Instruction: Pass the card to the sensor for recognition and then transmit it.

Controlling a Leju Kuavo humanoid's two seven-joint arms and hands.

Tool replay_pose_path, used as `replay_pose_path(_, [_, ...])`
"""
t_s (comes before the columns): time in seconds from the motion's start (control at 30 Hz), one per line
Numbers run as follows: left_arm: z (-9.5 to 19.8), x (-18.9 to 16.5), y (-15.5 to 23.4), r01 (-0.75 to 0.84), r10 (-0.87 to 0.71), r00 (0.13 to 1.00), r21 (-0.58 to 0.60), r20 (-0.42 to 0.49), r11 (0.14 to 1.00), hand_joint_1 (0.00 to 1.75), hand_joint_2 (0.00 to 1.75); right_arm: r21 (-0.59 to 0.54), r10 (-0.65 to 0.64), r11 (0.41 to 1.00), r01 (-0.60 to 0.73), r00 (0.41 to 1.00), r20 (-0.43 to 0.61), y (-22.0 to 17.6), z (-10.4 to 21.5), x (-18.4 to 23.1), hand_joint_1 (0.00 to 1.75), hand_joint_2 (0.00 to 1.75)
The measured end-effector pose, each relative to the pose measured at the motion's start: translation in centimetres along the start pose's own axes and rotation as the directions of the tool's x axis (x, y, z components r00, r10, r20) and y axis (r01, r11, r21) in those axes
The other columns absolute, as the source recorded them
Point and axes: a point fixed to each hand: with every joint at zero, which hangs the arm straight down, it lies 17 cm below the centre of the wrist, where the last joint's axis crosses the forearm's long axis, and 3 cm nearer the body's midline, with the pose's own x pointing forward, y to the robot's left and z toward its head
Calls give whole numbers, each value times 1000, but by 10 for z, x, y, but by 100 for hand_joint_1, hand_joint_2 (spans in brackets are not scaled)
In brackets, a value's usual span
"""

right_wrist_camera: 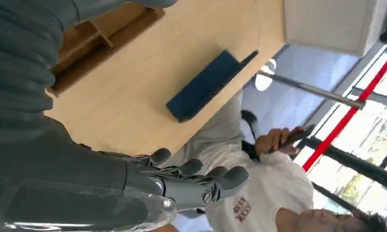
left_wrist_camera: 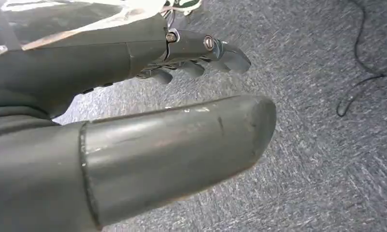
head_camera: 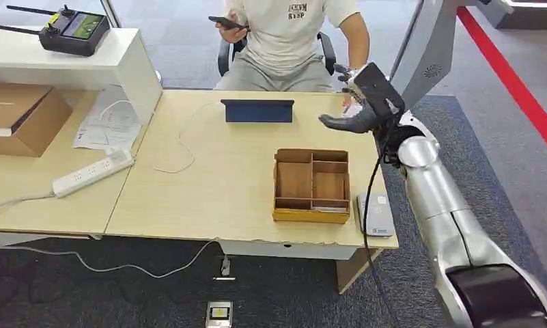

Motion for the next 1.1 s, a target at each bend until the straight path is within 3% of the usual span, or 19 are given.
replay_pose_path(0.13, [0,-2,-1,-13,13,1000,0,-12,1000,0,0,36,-98,995,97,995,12,11,13,5,0,175])
replay_pose_path(0.17, [0,-4,0,-25,25,999,2,-23,1000,0,0,55,-121,991,119,992,33,18,35,7,0,175])
replay_pose_path(0.23, [0,-7,0,-38,38,998,4,-44,999,0,0,90,-87,992,83,995,43,38,69,-3,0,175])
replay_pose_path(0.77, [0,-11,2,-51,53,996,20,-77,998,0,0,223,203,955,-195,979,-12,105,147,-43,0,175])
replay_pose_path(0.97, [0,-11,5,-61,63,995,34,-81,998,0,0,188,412,896,-401,911,-21,100,157,-62,0,175])
replay_pose_path(1.1, [0,-11,5,-68,72,993,41,-90,997,0,0,90,628,777,-623,777,-39,83,153,-68,0,175])
